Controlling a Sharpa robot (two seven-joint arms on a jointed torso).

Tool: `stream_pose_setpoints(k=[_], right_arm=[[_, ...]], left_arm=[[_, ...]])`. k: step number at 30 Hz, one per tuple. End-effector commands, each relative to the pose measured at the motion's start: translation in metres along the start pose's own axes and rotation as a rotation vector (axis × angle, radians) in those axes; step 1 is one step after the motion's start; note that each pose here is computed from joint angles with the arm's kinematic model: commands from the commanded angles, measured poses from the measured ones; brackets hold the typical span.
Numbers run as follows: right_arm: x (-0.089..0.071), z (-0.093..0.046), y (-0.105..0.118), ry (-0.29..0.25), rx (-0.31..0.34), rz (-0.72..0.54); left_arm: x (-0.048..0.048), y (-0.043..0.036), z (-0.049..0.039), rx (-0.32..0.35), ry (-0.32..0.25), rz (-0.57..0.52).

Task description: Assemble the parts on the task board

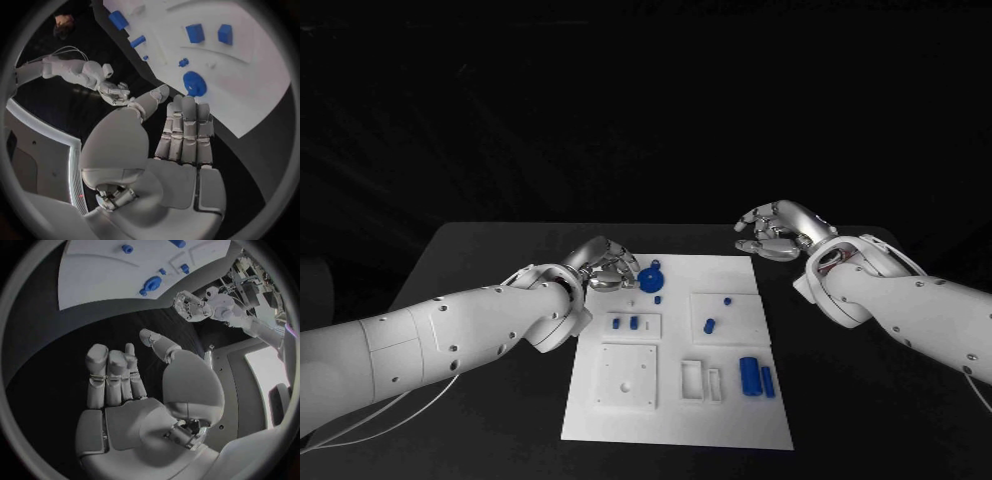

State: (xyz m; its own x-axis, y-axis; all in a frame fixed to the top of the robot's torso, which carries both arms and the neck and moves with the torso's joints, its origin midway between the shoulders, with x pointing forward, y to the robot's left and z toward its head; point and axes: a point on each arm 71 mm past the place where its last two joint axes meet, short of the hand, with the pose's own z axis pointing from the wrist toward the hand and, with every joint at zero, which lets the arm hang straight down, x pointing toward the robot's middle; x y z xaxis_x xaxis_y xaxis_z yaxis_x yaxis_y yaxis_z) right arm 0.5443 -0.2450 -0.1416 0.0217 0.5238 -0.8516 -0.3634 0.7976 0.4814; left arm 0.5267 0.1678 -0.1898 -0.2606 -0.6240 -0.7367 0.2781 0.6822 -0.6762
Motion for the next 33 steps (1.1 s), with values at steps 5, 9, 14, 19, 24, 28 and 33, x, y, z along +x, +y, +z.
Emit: stream_pose_setpoints(k=[5,9,14,19,24,28,33], right_arm=[[0.002,0.001,0.003,0.01,-0.014,0.001],[0.003,0.002,0.004,0.011,-0.017,0.002],[0.004,0.002,0.005,0.012,-0.02,0.002],[0.004,0.002,0.007,0.013,-0.023,0.004],[0.005,0.002,0.008,0.014,-0.026,0.005],[0.005,0.002,0.008,0.014,-0.026,0.005],[0.005,0.002,0.009,0.014,-0.029,0.006]], left_arm=[[0.0179,-0.0262,0.0109,0.182,0.131,0.271],[0.0249,-0.0322,0.0178,0.194,0.17,0.376],[0.0349,-0.0376,0.026,0.196,0.204,0.497],[0.0416,-0.0384,0.0324,0.183,0.22,0.545],[0.0434,-0.0371,0.0361,0.175,0.222,0.567],[0.0453,-0.0363,0.039,0.167,0.23,0.575],[0.0496,-0.0333,0.0399,0.163,0.244,0.594]])
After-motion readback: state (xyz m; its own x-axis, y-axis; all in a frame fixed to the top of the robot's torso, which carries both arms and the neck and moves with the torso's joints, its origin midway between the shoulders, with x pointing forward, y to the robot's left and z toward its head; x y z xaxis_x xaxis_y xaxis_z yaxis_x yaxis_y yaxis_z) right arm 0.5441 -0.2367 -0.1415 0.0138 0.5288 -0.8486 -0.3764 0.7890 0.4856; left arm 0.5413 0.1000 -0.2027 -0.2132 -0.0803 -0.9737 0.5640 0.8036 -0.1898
